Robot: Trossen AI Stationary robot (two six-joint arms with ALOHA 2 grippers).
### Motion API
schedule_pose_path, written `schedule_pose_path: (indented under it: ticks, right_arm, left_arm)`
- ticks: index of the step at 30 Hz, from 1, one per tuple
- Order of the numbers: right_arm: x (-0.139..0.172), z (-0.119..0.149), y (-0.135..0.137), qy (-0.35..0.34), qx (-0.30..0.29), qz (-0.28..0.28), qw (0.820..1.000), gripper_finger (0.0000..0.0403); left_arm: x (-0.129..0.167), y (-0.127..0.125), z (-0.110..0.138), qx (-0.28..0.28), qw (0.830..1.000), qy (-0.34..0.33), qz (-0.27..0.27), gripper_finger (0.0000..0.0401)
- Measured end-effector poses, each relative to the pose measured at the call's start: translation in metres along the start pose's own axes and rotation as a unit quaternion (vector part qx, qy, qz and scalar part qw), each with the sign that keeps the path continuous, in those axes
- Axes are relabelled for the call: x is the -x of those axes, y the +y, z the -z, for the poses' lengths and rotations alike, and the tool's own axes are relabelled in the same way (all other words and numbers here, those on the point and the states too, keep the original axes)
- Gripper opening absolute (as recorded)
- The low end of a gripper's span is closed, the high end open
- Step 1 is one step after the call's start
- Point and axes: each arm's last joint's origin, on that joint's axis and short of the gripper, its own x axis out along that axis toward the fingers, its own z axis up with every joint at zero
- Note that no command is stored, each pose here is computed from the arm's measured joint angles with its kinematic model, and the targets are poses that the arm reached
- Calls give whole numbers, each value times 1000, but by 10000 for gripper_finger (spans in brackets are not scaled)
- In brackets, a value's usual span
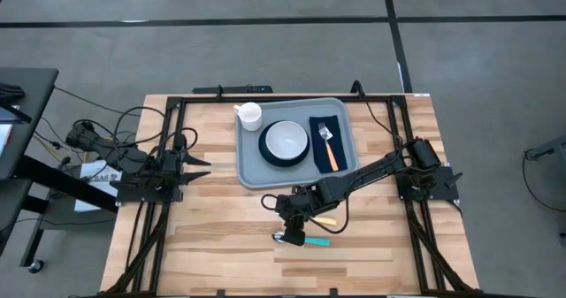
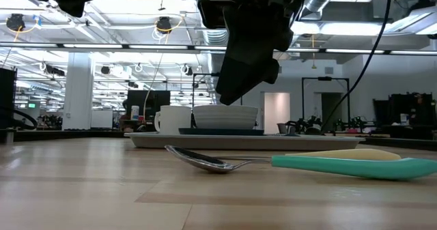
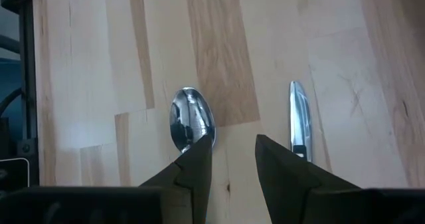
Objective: Set up tray
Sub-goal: Put the blue spoon on the dark blue napkin to the left of the orange fork
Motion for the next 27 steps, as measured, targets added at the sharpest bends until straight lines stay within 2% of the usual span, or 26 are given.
schedule_pose_path:
  ticks: [11,27]
  right_arm:
    - [0,0,0,1,0,1,1000,107]
    - [0,8,-4,42,-3,23,999,107]
  left_arm:
    - [0,0,0,0,1000,0,0,96]
    - [0,0,0,0,1000,0,0,96]
